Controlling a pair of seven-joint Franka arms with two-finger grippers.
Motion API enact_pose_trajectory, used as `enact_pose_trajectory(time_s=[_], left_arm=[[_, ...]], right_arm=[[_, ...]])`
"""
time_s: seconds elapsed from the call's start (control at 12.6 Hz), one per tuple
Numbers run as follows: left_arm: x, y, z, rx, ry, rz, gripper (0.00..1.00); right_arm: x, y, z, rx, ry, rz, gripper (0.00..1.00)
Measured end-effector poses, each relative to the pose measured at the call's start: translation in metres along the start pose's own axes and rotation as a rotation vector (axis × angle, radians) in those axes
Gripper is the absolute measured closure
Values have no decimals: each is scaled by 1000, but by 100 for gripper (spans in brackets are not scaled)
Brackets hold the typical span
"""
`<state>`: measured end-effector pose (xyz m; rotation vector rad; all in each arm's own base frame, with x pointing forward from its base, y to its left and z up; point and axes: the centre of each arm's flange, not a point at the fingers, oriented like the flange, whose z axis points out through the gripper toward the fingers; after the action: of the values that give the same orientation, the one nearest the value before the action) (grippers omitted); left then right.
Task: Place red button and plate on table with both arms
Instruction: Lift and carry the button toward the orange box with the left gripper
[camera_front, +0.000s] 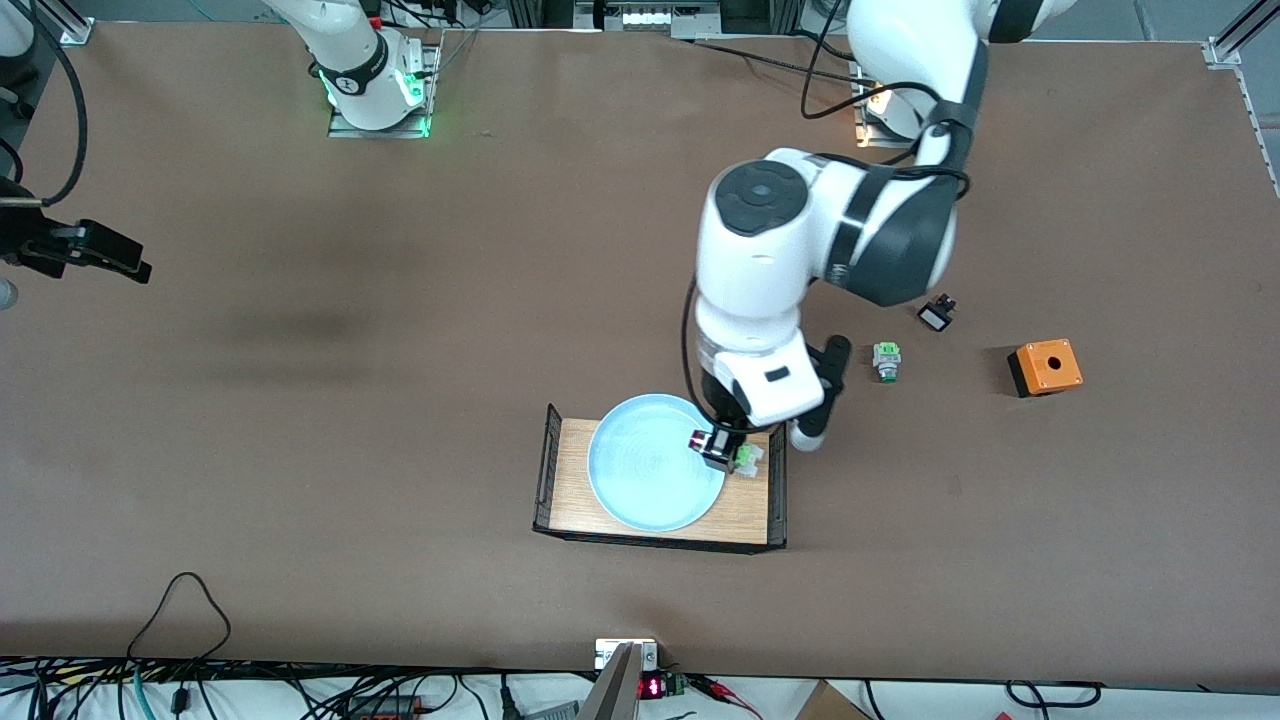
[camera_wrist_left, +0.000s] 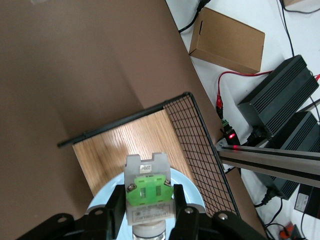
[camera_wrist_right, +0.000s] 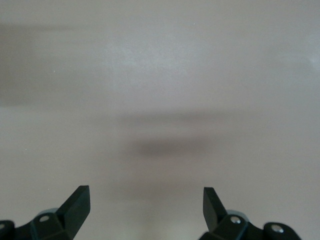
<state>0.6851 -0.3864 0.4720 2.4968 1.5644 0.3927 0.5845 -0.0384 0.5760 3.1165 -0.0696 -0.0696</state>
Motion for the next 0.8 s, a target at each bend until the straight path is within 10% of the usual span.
enact_pose_trajectory(time_s=[0.8], left_arm=[[214, -76, 60, 184, -242, 406, 57]], right_arm=[[-2, -95, 3, 1, -1, 210, 0]])
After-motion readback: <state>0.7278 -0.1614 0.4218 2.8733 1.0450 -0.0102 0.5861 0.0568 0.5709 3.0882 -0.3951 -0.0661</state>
